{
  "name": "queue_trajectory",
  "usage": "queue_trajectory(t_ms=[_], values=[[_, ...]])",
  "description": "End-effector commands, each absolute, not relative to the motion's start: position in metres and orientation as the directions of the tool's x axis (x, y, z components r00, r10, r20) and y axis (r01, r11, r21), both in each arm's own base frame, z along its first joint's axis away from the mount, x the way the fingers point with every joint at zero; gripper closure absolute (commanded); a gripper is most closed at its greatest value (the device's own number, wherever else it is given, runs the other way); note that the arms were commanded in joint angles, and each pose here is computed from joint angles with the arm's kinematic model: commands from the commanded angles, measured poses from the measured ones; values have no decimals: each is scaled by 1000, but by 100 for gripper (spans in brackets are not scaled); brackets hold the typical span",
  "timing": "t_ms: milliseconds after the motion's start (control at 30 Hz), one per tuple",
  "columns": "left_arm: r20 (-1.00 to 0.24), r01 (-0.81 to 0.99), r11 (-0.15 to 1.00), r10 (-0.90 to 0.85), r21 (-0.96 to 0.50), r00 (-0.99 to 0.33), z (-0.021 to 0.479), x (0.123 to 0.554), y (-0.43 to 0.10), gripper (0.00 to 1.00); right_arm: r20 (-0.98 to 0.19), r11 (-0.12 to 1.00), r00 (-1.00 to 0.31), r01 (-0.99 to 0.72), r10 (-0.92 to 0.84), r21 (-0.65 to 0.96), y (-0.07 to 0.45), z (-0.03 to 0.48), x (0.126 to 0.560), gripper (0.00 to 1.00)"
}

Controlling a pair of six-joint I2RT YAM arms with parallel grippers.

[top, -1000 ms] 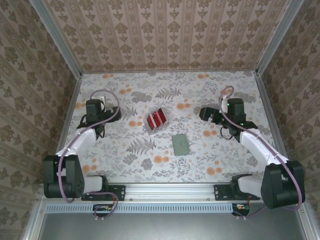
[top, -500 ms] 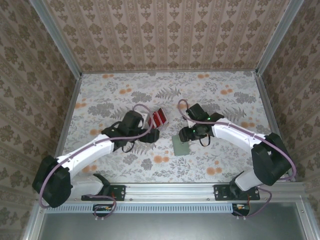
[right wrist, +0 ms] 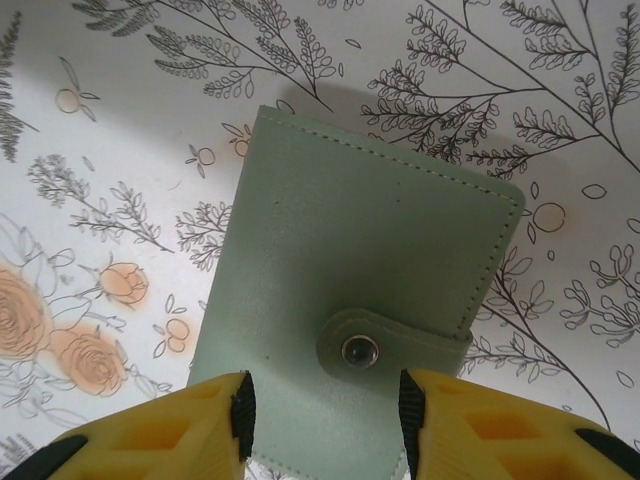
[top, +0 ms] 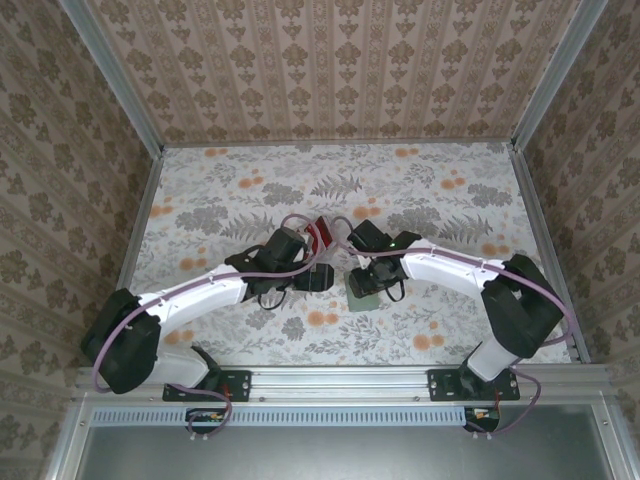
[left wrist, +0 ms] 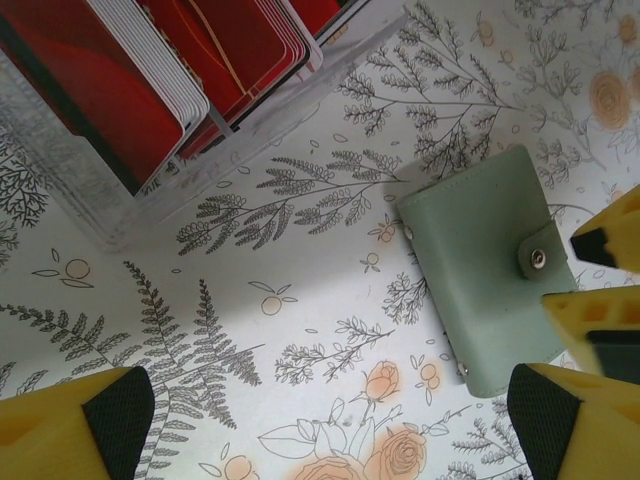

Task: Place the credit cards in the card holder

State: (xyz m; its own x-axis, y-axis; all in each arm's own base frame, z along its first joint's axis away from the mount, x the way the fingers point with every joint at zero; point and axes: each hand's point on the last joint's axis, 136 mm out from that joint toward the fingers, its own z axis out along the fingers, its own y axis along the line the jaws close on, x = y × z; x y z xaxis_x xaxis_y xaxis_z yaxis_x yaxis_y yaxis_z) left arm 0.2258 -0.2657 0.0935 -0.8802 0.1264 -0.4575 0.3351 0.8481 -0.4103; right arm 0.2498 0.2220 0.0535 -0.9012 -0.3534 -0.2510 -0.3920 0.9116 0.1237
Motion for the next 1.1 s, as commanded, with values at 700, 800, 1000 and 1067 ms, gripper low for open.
queue_trajectory(t_ms=[700, 800, 1000, 1067], values=[[-463, 301, 860, 86, -413, -882, 90, 227, -261, 6, -196, 922, -903, -386, -383, -21, 213, 33, 257, 82], [-459, 314, 853, 101, -416, -882, 90, 229, -266, 6, -214, 922, -899, -387, -383, -25, 213, 39, 259, 92], [-454, 328, 843, 115, -426, -884, 89, 232, -275, 6, -287, 925, -887, -379, -363, 1, 219, 57, 265, 100], [-452, 328, 837, 111, -438, -885, 88, 233, -278, 7, -317, 926, -884, -375, -343, 42, 225, 64, 267, 100]])
